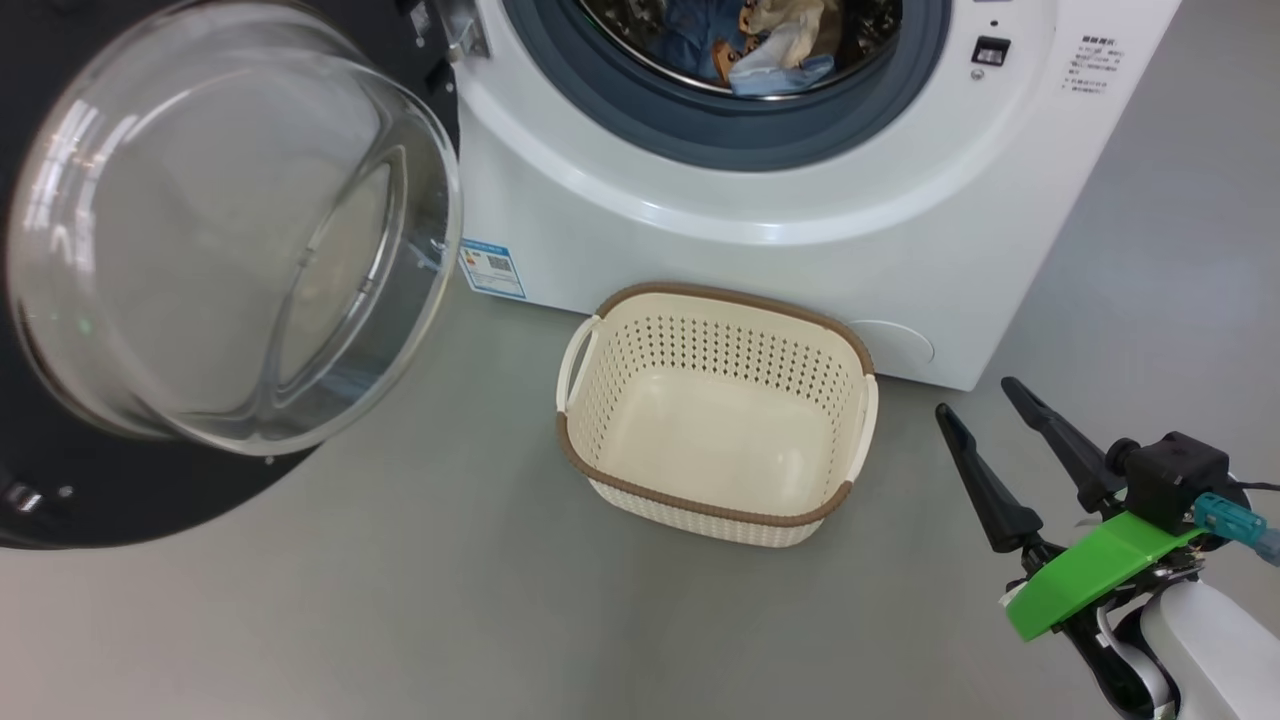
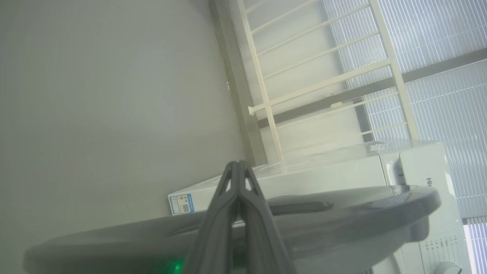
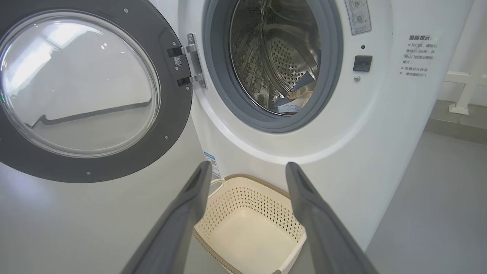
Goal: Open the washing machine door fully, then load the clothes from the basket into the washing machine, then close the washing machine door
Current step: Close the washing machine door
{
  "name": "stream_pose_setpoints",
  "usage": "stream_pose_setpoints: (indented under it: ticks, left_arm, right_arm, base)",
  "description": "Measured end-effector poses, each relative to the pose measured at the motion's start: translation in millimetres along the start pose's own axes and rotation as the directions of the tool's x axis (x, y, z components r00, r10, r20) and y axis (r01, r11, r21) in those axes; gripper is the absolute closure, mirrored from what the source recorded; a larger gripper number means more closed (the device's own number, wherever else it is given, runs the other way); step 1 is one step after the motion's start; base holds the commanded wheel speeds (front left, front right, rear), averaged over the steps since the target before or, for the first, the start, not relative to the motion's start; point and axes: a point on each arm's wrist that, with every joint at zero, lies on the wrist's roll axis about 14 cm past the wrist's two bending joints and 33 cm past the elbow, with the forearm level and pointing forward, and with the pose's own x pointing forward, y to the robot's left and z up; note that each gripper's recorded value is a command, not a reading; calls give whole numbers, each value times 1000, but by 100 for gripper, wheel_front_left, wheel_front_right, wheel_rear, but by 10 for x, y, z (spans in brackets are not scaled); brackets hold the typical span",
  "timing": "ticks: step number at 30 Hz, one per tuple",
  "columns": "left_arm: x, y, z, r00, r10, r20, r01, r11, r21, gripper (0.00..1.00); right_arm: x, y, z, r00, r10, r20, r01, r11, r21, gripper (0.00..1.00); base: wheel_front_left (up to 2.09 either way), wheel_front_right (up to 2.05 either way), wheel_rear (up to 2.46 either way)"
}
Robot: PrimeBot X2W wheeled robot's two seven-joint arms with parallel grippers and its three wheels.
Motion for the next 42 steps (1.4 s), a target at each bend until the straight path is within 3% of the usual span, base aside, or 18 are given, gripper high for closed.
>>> stream_pose_setpoints:
  ticks: [5,11,20,30,42]
  left_arm:
    - [-82,-193,-187,988,-62,-143,68,997,37,100]
    - [-251,-189,-514,941,-74,-331,105,991,77,100]
    - [-552,-352,-956,831,-229,-507,250,968,-27,100]
    - [-766,-413,-1513,708,-274,-651,301,951,-72,100]
    - [-1058,-875,-2303,524,-333,-784,390,912,-126,100]
  right_arm:
    - [-13,105,49,1000,10,11,-10,1000,6,0]
    - [-49,226,115,1000,12,28,-12,1000,17,0]
    - [-113,354,221,998,2,62,-4,999,35,0]
    - [-180,328,296,995,-33,89,28,998,52,0]
    - [-437,138,352,986,-124,116,117,991,70,0]
  base:
    - [0,0,0]
    - [0,0,0]
    - [0,0,0]
    - [0,0,0]
    - [0,0,0]
